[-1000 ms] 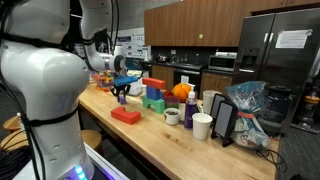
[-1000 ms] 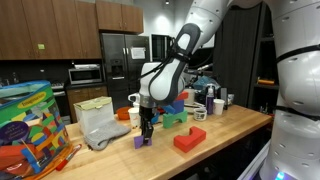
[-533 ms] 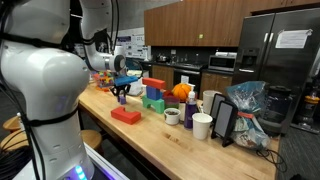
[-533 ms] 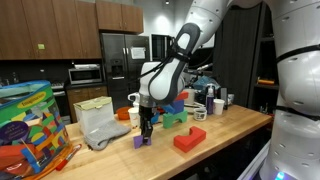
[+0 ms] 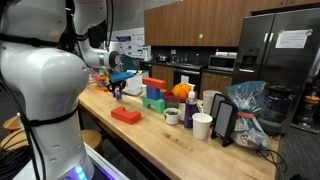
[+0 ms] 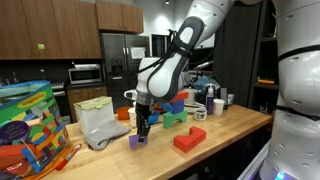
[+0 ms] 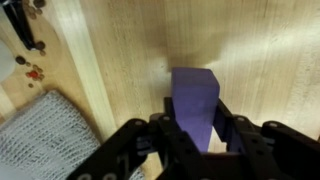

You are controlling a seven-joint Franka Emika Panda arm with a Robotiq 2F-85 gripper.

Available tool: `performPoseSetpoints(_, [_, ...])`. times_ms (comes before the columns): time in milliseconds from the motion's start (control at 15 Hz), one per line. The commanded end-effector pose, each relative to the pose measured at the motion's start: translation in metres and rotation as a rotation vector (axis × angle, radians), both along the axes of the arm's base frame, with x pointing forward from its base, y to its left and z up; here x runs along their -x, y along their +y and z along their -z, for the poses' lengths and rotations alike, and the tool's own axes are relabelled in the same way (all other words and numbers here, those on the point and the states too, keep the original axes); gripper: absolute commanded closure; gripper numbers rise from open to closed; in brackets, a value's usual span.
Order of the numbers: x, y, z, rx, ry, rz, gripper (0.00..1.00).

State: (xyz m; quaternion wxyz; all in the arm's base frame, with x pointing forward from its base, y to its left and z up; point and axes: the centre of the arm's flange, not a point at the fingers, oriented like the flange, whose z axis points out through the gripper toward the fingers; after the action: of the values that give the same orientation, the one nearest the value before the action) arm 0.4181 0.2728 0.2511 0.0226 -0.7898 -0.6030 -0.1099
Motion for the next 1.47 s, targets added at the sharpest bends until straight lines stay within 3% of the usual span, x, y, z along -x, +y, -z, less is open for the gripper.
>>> performPoseSetpoints(0, [0.019, -0.011, -0.038, -0.024, -0.046, -0.02, 0.85])
performPoseSetpoints(600, [0.049, -0.04, -0.12, -0.156, -0.128, -0.036, 0.85])
performPoseSetpoints(1400, [0.073, -0.167, -0.177, -0.211, -0.161, -0.033, 0.85])
